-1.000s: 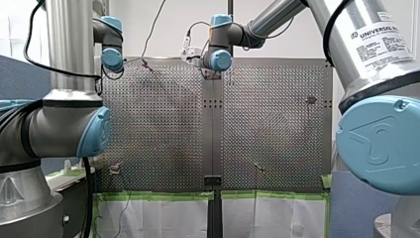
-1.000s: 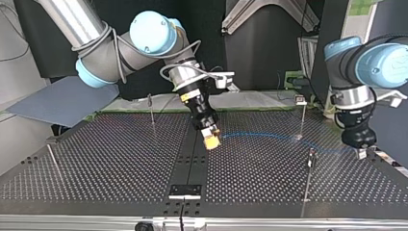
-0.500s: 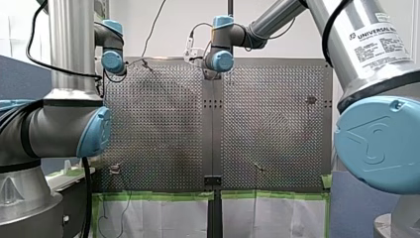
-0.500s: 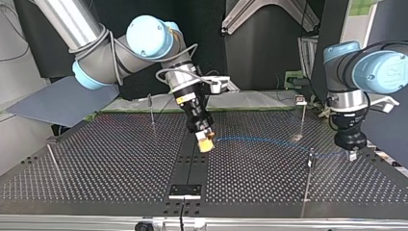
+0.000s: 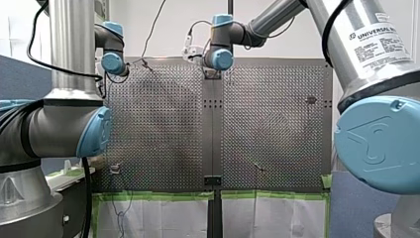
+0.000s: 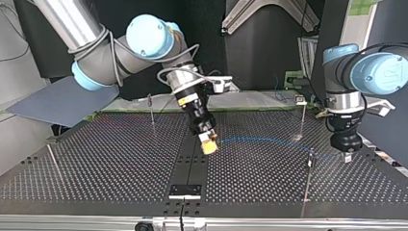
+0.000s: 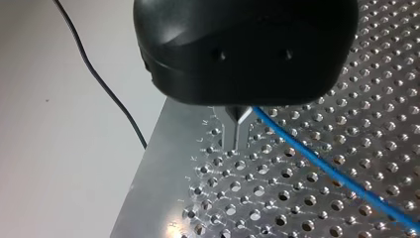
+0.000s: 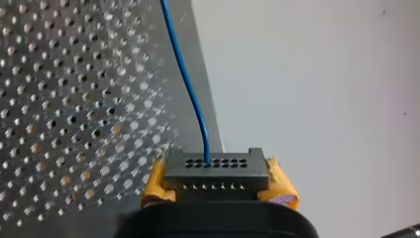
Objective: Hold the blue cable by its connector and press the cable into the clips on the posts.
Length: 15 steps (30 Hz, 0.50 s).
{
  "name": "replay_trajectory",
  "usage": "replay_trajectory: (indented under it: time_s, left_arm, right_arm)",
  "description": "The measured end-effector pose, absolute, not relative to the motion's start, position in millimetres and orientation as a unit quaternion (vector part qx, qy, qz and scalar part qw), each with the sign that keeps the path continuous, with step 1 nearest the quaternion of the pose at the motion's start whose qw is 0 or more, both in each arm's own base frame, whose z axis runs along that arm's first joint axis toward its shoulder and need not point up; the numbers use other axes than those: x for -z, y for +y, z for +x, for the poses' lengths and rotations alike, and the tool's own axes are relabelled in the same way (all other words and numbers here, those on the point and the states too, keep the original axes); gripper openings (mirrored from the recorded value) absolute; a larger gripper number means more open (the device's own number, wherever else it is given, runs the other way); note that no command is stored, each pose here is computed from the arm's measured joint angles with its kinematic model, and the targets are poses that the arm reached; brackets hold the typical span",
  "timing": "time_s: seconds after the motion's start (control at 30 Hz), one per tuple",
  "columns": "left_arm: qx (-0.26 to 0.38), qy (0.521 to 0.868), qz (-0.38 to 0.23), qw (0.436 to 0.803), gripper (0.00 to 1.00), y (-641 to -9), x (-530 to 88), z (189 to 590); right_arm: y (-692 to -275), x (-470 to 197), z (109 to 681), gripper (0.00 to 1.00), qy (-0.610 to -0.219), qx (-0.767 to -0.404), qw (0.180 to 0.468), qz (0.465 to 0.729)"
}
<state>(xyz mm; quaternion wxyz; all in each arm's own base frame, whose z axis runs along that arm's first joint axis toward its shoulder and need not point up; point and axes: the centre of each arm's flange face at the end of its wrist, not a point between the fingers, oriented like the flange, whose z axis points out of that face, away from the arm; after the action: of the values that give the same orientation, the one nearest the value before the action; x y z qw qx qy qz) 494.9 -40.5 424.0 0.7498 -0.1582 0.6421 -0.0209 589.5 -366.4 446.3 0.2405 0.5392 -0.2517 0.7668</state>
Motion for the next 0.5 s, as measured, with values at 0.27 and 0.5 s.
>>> replay_trajectory:
  time_s: [0.27,0.5]
  left_arm:
    - [0.024,0.644,-0.166,0.747,0.0,-41.6,-425.0,491.5]
    - [0.024,0.638,-0.166,0.752,0.0,-45.9,-435.4,483.8]
  right_arm:
    - [-349.3,-446.7,599.5,0.0,-0.237,-0.765,0.238,0.55]
    - [-342.0,-437.4,600.7,0.0,-0.242,-0.757,0.235,0.56]
